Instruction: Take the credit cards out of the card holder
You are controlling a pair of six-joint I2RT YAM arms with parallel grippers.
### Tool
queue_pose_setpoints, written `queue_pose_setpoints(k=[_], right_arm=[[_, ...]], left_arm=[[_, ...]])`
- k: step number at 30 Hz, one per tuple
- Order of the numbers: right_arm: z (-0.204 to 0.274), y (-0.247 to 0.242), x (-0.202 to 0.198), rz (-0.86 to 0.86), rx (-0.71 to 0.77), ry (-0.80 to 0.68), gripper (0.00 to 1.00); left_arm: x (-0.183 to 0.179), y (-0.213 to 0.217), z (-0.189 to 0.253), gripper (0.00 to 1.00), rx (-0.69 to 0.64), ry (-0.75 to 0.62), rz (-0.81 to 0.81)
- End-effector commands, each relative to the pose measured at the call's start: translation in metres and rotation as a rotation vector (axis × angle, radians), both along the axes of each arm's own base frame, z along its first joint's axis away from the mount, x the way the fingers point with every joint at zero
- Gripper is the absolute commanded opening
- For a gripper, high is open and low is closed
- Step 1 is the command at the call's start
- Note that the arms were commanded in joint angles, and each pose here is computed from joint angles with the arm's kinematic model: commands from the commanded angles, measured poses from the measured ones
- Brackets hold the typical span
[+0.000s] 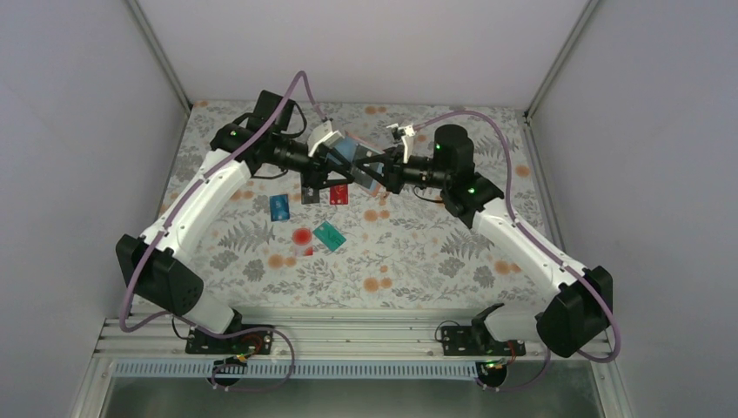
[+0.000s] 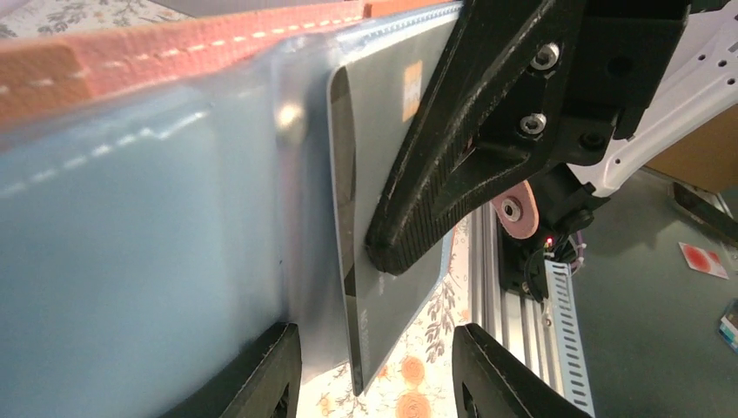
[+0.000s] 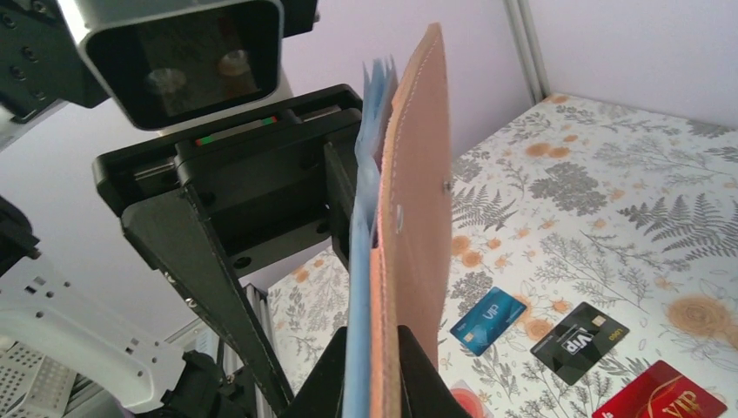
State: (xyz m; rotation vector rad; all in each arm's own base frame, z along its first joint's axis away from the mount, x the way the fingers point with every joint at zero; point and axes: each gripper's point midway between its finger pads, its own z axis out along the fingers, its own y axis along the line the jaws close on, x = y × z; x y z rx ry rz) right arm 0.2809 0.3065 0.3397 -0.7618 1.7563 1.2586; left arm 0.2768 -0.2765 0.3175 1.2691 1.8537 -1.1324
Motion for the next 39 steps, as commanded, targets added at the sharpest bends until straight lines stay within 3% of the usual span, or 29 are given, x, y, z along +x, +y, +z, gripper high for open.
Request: queue_pose_setpoints(k=[1, 4, 10, 14, 20, 22, 25, 31, 39], right_arm=[[0.032, 0.005, -0.031, 0.145, 0.083, -0.103, 0.04], [0.027, 0.006, -0.024, 0.116, 0.073, -0.087, 0.04], [0.019, 0.005, -0.016, 0.079, 0.046, -0.075, 0.04], [0.017, 0.003, -0.016, 0.078, 0.034, -0.085, 0.06], [0.015, -0.013, -0.024, 0.084, 0.014, -0.139, 0.39], [0.015, -0.020, -0.028, 0.088, 0.017, -0.157, 0.46], [0.014, -0.027, -0.034, 0.106, 0.017, -0.177, 0.49], [0.009, -0.035, -0.034, 0.104, 0.006, -0.174, 0.42], [0.010, -0.037, -0.037, 0.136, 0.016, -0.178, 0.16]], left_arm=[[-0.003, -0.010, 0.017, 0.45, -0.058, -0.043, -0.040], [-0.023, -0.025, 0.024, 0.41, -0.066, -0.070, -0.126], [-0.038, -0.027, 0.040, 0.03, -0.100, -0.091, -0.181], [-0.042, -0.024, 0.039, 0.02, -0.098, -0.093, -0.185], [-0.032, -0.010, 0.035, 0.02, -0.102, -0.088, -0.136], [-0.031, -0.007, 0.032, 0.02, -0.102, -0.084, -0.132], [-0.035, -0.006, 0.031, 0.03, -0.108, -0.082, -0.146], [-0.042, -0.005, 0.032, 0.02, -0.114, -0.089, -0.173], [-0.046, -0.003, 0.031, 0.02, -0.113, -0.098, -0.186]])
